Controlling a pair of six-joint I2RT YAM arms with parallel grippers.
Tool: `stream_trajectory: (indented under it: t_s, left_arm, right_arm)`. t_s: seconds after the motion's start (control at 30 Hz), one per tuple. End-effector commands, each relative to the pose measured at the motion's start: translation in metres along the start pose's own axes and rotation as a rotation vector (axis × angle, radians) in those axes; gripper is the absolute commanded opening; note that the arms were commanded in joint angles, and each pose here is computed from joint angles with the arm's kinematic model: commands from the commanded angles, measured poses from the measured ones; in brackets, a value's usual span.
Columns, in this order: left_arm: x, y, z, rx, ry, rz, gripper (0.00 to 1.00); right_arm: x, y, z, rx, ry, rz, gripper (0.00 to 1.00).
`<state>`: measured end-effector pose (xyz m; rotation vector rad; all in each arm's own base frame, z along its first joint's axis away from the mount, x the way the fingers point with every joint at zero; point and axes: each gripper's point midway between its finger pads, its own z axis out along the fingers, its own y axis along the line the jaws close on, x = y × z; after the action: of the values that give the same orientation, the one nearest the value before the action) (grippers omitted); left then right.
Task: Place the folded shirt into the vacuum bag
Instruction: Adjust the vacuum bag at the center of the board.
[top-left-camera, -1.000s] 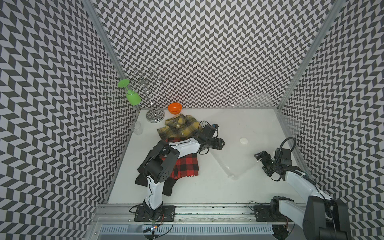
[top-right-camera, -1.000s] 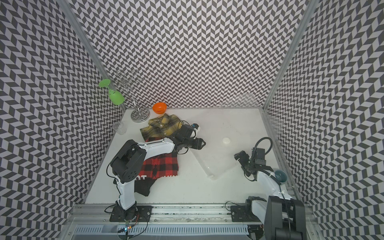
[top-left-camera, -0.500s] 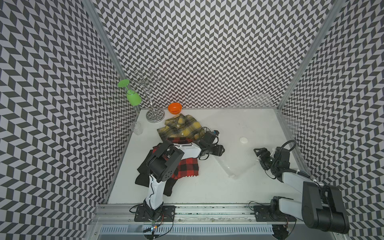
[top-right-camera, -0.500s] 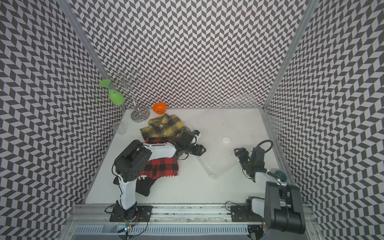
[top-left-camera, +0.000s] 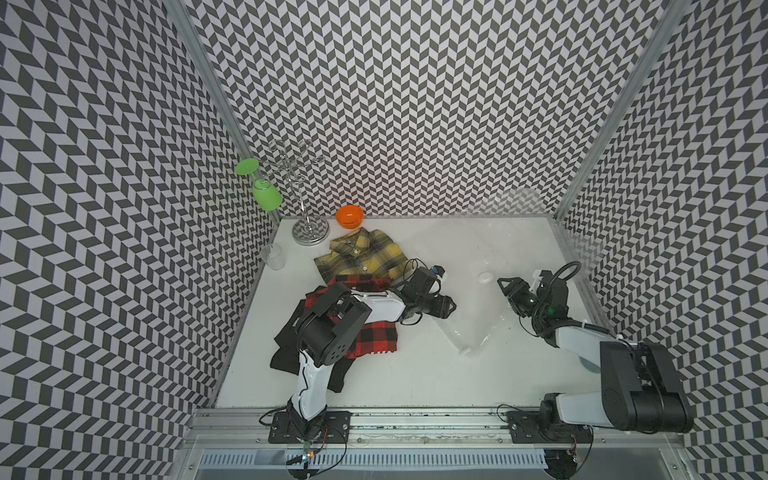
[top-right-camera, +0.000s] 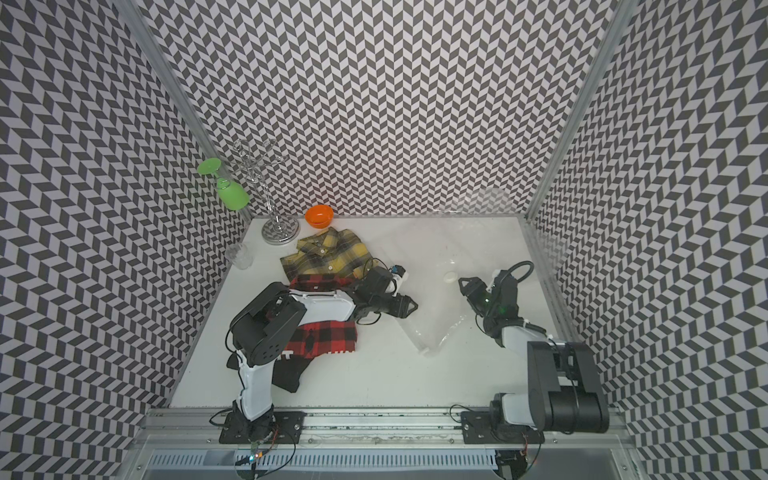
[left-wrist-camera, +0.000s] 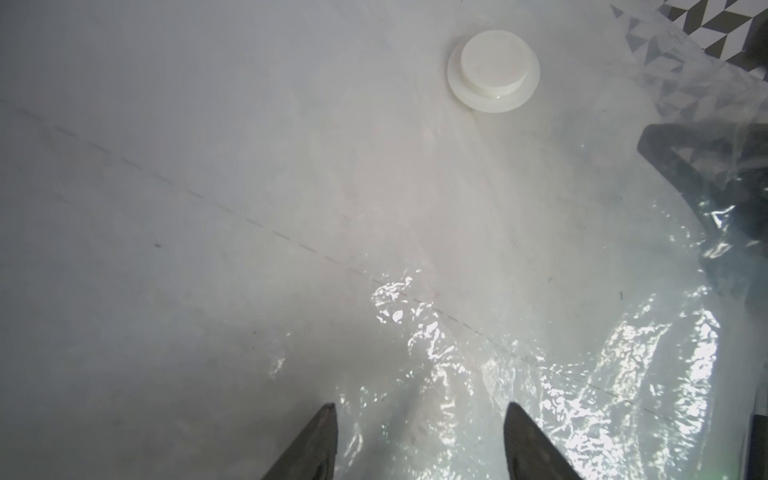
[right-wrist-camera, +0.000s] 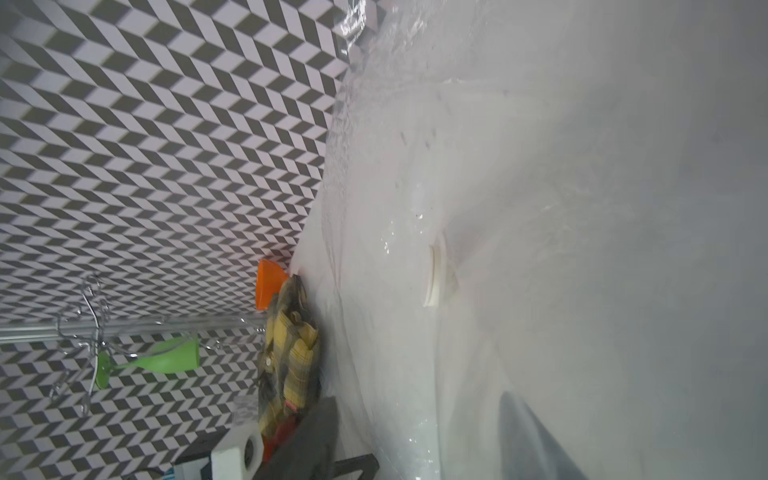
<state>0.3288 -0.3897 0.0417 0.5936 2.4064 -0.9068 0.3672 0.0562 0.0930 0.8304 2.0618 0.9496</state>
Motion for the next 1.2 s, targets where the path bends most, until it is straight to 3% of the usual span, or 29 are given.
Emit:
stream_trajectory:
  t_s: [0.0,0.23,0.4,0.47,0.6,0.73,0.8,0.87,1.0,1.17]
  left_arm:
    - [0.014,-0.007,-0.01,0.003,0.056,-0.01,0.65]
    - [-0.043,-0.04,-0.078,0.012,-0.097,0.025,0.65]
    - [-0.104,-0.052,-0.158,-0.016,-0.276,0.03,0.65]
    - [-0.126,-0.049,-0.192,-0.045,-0.352,0.024,0.65]
    - [-0.162,-0.037,-0.257,-0.181,-0.485,0.003,0.64]
    - [-0.185,-0.039,-0.322,-0.275,-0.648,-0.011,0.63]
    - [-0.189,-0.041,-0.345,-0.293,-0.708,-0.02,0.63]
    - [-0.189,-0.042,-0.361,-0.307,-0.745,-0.034,0.63]
    - [-0.185,-0.04,-0.385,-0.34,-0.808,-0.066,0.62]
    - [-0.184,-0.03,-0.424,-0.401,-0.915,-0.095,0.62]
  right_arm:
    - [-0.021,0.023,-0.002,-0.02,-0.067,-0.071,0.44]
    - [-0.041,0.051,-0.013,0.015,-0.08,-0.19,0.0]
    - [-0.063,0.112,-0.034,-0.02,-0.074,-0.301,0.0]
    - [-0.076,0.144,-0.048,-0.025,-0.11,-0.406,0.0]
    - [-0.089,0.235,-0.078,-0.118,-0.164,-0.585,0.0]
    - [-0.057,0.344,-0.098,-0.312,-0.108,-0.766,0.0]
    - [-0.009,0.4,-0.113,-0.447,-0.022,-1.03,0.0]
    - [0.025,0.435,-0.135,-0.562,0.01,-1.132,0.01]
    - [0.065,0.448,-0.173,-0.81,0.166,-1.158,0.02]
    - [0.076,0.382,-0.135,-0.732,0.392,-1.009,0.03]
